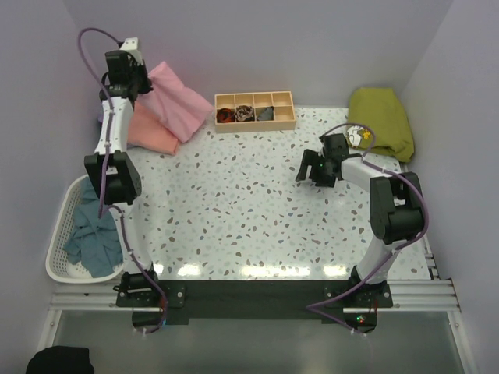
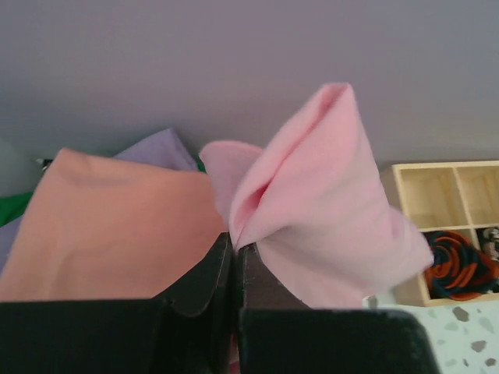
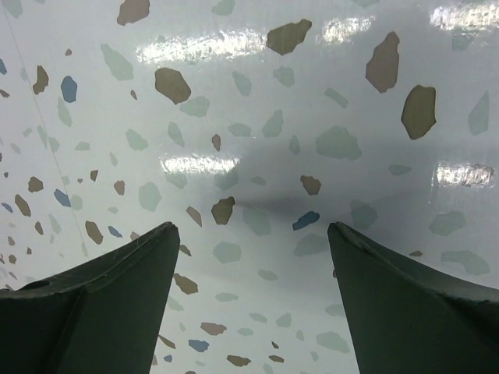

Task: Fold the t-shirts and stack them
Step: Put the neatly folded tshirt into the corner of the board with the left arm

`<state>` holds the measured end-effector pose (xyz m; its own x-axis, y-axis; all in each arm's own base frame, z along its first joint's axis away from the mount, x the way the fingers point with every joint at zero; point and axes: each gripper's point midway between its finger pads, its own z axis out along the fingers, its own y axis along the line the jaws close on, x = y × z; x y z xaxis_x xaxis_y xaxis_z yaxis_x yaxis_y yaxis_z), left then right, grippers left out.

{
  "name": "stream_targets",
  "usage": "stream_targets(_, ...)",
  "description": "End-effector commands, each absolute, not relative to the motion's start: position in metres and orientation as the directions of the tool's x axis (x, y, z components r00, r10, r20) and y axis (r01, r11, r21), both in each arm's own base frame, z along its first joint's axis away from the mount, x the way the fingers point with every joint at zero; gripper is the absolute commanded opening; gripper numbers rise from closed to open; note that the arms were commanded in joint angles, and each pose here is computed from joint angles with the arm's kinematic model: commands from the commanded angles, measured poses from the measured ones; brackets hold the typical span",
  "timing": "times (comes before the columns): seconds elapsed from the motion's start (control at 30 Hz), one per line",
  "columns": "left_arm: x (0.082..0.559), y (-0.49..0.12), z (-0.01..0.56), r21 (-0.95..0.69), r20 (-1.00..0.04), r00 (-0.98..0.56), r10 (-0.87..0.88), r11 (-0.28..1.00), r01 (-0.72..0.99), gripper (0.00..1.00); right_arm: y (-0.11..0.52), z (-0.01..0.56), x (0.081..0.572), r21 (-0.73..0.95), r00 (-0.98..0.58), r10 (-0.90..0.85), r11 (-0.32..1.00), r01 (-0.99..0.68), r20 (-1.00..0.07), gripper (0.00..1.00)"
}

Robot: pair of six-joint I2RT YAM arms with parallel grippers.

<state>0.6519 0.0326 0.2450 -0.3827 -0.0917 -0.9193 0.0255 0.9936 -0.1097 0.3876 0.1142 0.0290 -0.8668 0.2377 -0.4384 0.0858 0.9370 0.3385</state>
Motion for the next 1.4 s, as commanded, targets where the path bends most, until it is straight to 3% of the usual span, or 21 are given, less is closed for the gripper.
stream_targets(0.0, 0.648, 0.104, 0.239, -0.109, -0.92, -0.371, -0.128, 0.991, -0.072, 0.0, 0.114, 0.003, 0.38, 0.33, -0.901, 0.231, 0.938, 0.106, -0.367, 0.82)
stream_targets(0.27, 0.645, 0.166, 0.191, -0.094, -0.907, -0.383, -0.176, 0.97, -0.224, 0.0, 0.117, -0.005, 0.38, 0.339, -0.912, 0.225, 0.935, 0.103, -0.344, 0.82)
stream_targets(0.3, 0.646, 0.171, 0.19, -0.085, -0.911, -0.375, -0.174, 0.966, -0.243, 0.05, 0.118, -0.006, 0.38, 0.34, -0.913, 0.223, 0.935, 0.102, -0.341, 0.82)
stream_targets(0.33, 0.646, 0.179, 0.188, -0.067, -0.915, -0.366, -0.17, 0.958, -0.28, 0.42, 0.118, -0.006, 0.38, 0.341, -0.913, 0.224, 0.934, 0.102, -0.342, 0.82)
stream_targets(0.37, 0.646, 0.182, 0.187, -0.06, -0.915, -0.366, -0.171, 0.953, -0.297, 0.59, 0.118, -0.005, 0.38, 0.342, -0.912, 0.225, 0.934, 0.101, -0.345, 0.82)
stream_targets(0.4, 0.642, 0.187, 0.185, -0.047, -0.907, -0.381, -0.176, 0.944, -0.326, 0.95, 0.118, -0.006, 0.378, 0.34, -0.913, 0.222, 0.935, 0.1, -0.343, 0.82)
stream_targets(0.43, 0.64, 0.193, 0.192, -0.031, -0.91, -0.375, -0.175, 0.932, -0.36, 1.0, 0.117, -0.005, 0.378, 0.337, -0.912, 0.221, 0.936, 0.099, -0.346, 0.82)
stream_targets(0.57, 0.624, 0.19, 0.217, -0.032, -0.919, -0.354, -0.173, 0.928, -0.372, 1.0, 0.116, 0.002, 0.38, 0.34, -0.903, 0.222, 0.936, 0.092, -0.367, 0.82)
stream_targets(0.7, 0.599, 0.176, 0.277, -0.067, -0.951, -0.255, -0.176, 0.921, -0.384, 1.0, 0.114, 0.013, 0.379, 0.336, -0.889, 0.222, 0.938, 0.083, -0.4, 0.81)
stream_targets(0.9, 0.537, 0.097, 0.413, -0.079, -0.996, -0.024, -0.089, 0.958, -0.277, 1.0, 0.11, 0.038, 0.379, 0.33, -0.859, 0.22, 0.942, 0.063, -0.463, 0.82)
stream_targets(1.0, 0.508, 0.04, 0.434, -0.099, -0.995, 0.029, -0.096, 0.983, -0.156, 1.0, 0.111, 0.051, 0.378, 0.344, -0.843, 0.228, 0.937, 0.054, -0.487, 0.82)
stream_targets(1.07, 0.495, 0.004, 0.407, -0.132, -0.991, -0.021, -0.134, 0.987, -0.094, 1.0, 0.112, 0.062, 0.38, 0.358, -0.826, 0.238, 0.933, 0.047, -0.511, 0.82)
stream_targets(1.1, 0.477, -0.021, 0.423, -0.163, -0.986, 0.028, -0.163, 0.986, -0.024, 1.0, 0.113, 0.068, 0.382, 0.355, -0.817, 0.238, 0.934, 0.044, -0.525, 0.82)
stream_targets(1.17, 0.46, -0.057, 0.383, -0.155, -0.988, -0.036, -0.153, 0.987, 0.053, 1.0, 0.113, 0.092, 0.39, 0.338, -0.778, 0.226, 0.941, 0.019, -0.587, 0.85)
stream_targets(1.2, 0.442, -0.085, 0.395, -0.14, -0.99, 0.013, -0.143, 0.983, 0.117, 1.0, 0.12, 0.101, 0.39, 0.319, -0.763, 0.193, 0.947, -0.019, -0.617, 0.88)
stream_targets(1.37, 0.391, -0.129, 0.31, -0.139, -0.985, -0.122, -0.121, 0.979, 0.153, 1.0, 0.114, 0.159, 0.385, 0.103, -0.598, 0.025, 0.99, -0.097, -0.801, 0.99)
